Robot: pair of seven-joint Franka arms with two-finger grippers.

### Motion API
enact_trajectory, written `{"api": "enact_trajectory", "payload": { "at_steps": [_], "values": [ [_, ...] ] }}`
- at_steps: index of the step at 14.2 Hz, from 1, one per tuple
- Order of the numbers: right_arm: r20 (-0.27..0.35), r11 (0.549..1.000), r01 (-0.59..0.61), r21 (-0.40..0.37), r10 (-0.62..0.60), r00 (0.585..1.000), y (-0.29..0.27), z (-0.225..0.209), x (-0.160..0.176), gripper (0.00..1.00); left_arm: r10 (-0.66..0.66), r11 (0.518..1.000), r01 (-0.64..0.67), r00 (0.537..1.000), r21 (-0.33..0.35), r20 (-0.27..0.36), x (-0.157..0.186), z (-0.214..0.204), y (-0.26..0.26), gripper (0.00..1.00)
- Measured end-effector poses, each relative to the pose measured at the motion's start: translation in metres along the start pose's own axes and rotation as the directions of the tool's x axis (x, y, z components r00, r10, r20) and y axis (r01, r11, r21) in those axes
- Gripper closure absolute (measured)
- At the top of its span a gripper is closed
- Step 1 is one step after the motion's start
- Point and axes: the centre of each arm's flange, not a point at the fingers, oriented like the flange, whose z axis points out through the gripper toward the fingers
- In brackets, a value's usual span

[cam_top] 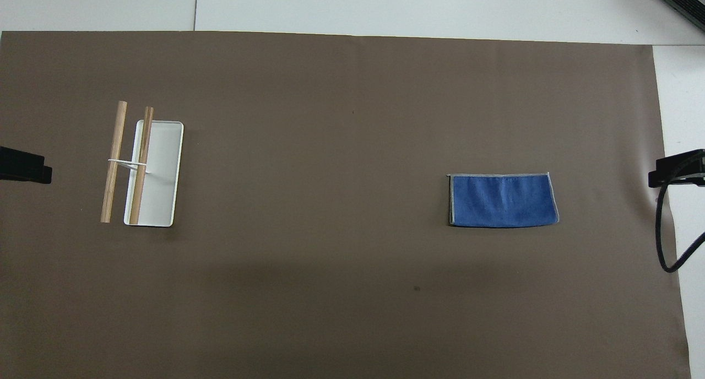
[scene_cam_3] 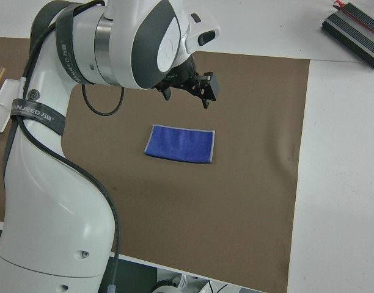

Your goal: Right arm passes towel to left arm to hang

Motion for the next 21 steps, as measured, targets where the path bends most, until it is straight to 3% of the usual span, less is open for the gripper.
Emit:
{"api": "enact_trajectory", "payload": {
  "at_steps": [21],
  "values": [
    [0.005,1.000,-0.001,-0.004,0.002,1.000,0.0000,0.0023,0.0002,0.00,0.000,1.000,0.000,1.000,-0.001,0.000,0.0000,0.0002,0.0003,0.00]
  ]
}}
